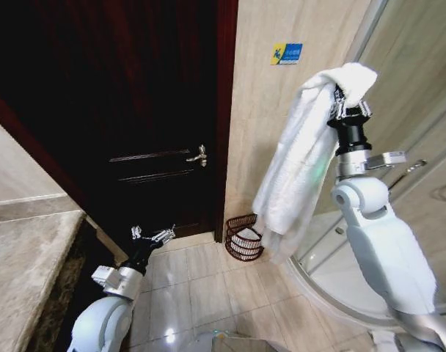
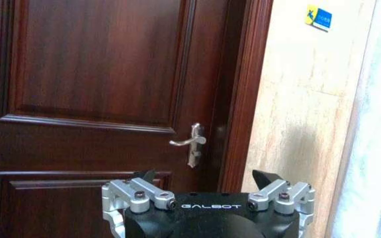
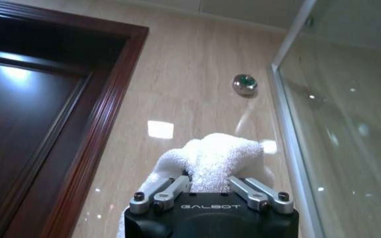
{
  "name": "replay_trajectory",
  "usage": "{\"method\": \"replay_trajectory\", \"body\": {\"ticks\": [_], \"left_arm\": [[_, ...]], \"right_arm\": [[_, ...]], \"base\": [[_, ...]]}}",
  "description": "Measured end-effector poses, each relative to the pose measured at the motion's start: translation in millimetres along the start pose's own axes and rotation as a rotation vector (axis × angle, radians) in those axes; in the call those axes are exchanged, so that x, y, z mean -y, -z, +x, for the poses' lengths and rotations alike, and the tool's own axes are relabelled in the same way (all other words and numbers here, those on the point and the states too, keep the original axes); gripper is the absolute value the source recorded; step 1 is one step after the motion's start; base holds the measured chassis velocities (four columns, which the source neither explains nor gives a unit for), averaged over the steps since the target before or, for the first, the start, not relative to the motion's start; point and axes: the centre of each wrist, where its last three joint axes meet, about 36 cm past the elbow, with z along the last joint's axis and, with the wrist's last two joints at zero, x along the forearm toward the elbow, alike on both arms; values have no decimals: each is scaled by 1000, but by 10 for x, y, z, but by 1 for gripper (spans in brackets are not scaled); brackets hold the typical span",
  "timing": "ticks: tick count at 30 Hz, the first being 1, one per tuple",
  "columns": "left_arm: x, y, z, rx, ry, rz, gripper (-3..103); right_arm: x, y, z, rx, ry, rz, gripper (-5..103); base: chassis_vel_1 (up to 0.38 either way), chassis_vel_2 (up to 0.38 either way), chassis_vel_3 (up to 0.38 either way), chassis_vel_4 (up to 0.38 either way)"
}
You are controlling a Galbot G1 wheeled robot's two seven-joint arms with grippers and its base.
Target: Discard the used towel into the hamper.
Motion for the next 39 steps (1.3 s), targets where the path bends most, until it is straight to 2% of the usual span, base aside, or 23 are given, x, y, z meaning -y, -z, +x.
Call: {"method": "replay_trajectory", "body": {"ticks": [12,21,24,28,39], "left_arm": [[0,0,0,0,0,0,99],[0,0,0,0,0,0,99],[0,0,0,0,0,0,99],[0,0,0,0,0,0,99],[0,0,0,0,0,0,99]], "right_arm": [[-268,-380,-199,-31,44,-52,12],[-253,-498,-659,4,43,-40,12],[-239,-583,-694,4,37,-38,12],[-238,-746,-656,-11,33,-38,12],[-253,-1358,-78,-113,42,-32,12]], "base": [[0,0,0,0],[0,0,0,0],[0,0,0,0],[0,0,0,0],[0,0,0,0]]}}
